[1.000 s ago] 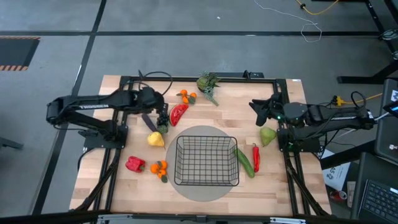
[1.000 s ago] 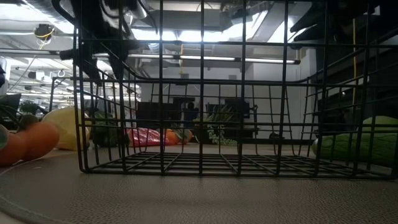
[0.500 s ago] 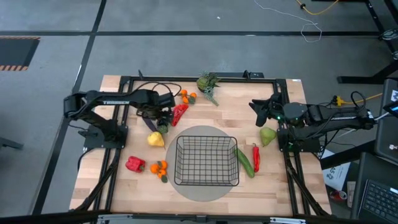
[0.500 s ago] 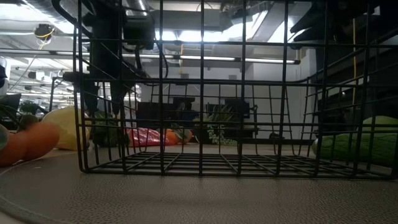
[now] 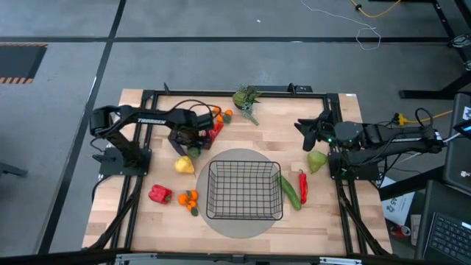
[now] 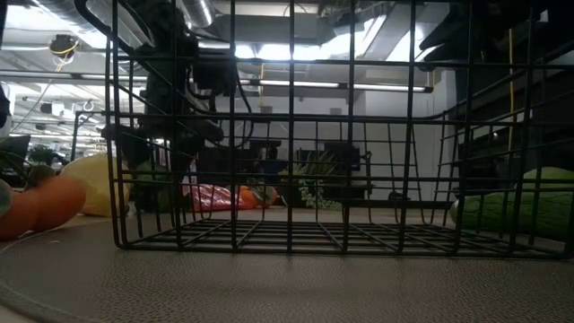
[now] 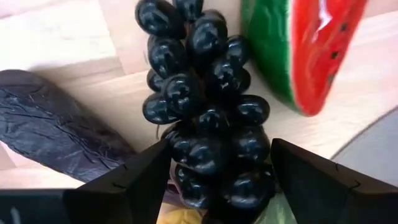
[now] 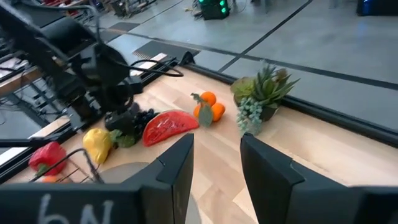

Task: Build produce basket
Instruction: Put the black grapes into the black wire basket

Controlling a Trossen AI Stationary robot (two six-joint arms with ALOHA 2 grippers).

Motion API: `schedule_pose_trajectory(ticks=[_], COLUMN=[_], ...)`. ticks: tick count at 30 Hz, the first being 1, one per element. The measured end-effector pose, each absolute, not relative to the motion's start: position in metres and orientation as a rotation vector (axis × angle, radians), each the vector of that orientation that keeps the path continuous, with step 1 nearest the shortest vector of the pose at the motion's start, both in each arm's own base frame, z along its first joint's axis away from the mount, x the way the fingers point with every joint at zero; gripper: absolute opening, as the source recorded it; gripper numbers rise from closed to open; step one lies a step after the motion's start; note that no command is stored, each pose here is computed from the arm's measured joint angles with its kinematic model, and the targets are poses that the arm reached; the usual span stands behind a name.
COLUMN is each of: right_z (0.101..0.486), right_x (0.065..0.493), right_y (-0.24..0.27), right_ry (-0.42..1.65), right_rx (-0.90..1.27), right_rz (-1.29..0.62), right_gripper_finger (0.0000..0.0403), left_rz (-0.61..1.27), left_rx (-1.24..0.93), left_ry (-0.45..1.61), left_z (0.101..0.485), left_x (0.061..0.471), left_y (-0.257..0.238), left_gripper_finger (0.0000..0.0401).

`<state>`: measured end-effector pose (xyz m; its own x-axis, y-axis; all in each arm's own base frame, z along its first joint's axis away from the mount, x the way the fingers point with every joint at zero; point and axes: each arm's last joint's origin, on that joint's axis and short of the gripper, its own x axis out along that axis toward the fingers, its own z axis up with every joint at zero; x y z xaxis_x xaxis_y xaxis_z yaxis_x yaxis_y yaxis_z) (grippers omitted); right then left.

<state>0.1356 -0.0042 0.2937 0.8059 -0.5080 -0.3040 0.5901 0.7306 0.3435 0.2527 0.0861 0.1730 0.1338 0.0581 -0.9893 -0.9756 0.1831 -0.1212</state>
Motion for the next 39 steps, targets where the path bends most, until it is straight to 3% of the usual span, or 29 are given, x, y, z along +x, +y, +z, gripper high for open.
schedule_pose_trajectory(ticks=[14,19,31,39], right_z=[0.293,0.292,0.292,0.292], right_x=[0.136,0.135,0.135,0.135], right_y=[-0.004,-0.004,-0.004,-0.004], right_ry=[0.21,0.217,0.217,0.217], right_rx=[0.444,0.442,0.439,0.44], right_rz=[-0.592,-0.593,-0.594,-0.594], right_gripper_finger=[0.0134,0.0134,0.0134,0.0134], left_rz=[1.009,1.009,1.094,1.082], left_rx=[-1.065,-1.064,-0.979,-0.912], left_ry=[1.17,1.175,1.164,1.094], left_z=[0.168,0.168,0.17,0.195], left_x=[0.254,0.254,0.249,0.246], left_y=[0.087,0.086,0.088,0.082], left_gripper_finger=[0.0263,0.0221,0.0074,0.0051])
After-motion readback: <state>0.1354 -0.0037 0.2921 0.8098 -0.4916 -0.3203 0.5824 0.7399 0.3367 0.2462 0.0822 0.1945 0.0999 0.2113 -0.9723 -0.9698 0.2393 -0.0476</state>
